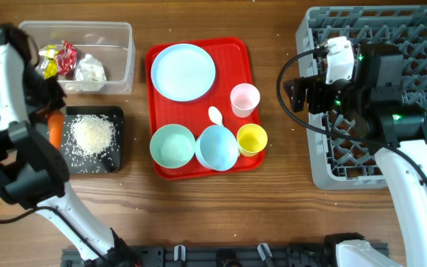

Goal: Sort waste into correct bins and load items into the dishwasher rack
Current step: 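Grasp the carrot from the white plate with the left gripper, place on black tray, then grasp the pink cup with the left gripper and lift it toward the right gripper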

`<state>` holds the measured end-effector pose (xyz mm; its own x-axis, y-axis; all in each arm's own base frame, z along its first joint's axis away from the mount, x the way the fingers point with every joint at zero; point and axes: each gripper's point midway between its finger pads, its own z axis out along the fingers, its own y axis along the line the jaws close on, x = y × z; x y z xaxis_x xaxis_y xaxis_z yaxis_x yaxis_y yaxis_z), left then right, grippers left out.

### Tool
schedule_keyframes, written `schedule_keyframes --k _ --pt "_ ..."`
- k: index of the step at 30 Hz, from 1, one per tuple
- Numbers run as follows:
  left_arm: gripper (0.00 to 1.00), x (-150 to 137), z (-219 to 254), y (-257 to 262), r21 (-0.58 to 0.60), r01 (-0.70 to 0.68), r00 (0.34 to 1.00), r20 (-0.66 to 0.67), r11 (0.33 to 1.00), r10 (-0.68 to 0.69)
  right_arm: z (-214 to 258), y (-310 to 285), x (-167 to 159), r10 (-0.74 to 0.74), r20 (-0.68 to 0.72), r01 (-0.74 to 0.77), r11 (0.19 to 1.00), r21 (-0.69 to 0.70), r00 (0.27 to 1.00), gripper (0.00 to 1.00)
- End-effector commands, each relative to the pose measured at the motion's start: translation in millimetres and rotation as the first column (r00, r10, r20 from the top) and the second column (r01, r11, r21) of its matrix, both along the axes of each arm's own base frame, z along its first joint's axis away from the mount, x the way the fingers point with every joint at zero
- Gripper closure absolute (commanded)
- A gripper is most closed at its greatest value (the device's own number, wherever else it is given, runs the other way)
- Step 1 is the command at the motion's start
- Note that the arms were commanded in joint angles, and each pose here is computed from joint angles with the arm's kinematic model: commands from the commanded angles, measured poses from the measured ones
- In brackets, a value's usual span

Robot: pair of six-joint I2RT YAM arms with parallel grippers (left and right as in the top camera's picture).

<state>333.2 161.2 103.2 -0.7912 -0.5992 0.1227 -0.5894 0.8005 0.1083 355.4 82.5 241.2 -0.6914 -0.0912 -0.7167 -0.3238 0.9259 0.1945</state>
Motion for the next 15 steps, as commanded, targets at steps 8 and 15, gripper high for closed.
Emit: schedule_keyframes --k 8,15 --pt "0.7 -7 -61 68 0.065 -0.348 0.93 0.149 0.935 0.336 2 0 4 -0.013 0.003 0.013 1.0 0.006 1.0 0.0" --pt "0.33 -6 -61 69 0.066 -0.348 0.93 0.152 0.935 0.335 2 0 3 -0.012 0.002 0.012 1.0 0.006 1.0 0.0"
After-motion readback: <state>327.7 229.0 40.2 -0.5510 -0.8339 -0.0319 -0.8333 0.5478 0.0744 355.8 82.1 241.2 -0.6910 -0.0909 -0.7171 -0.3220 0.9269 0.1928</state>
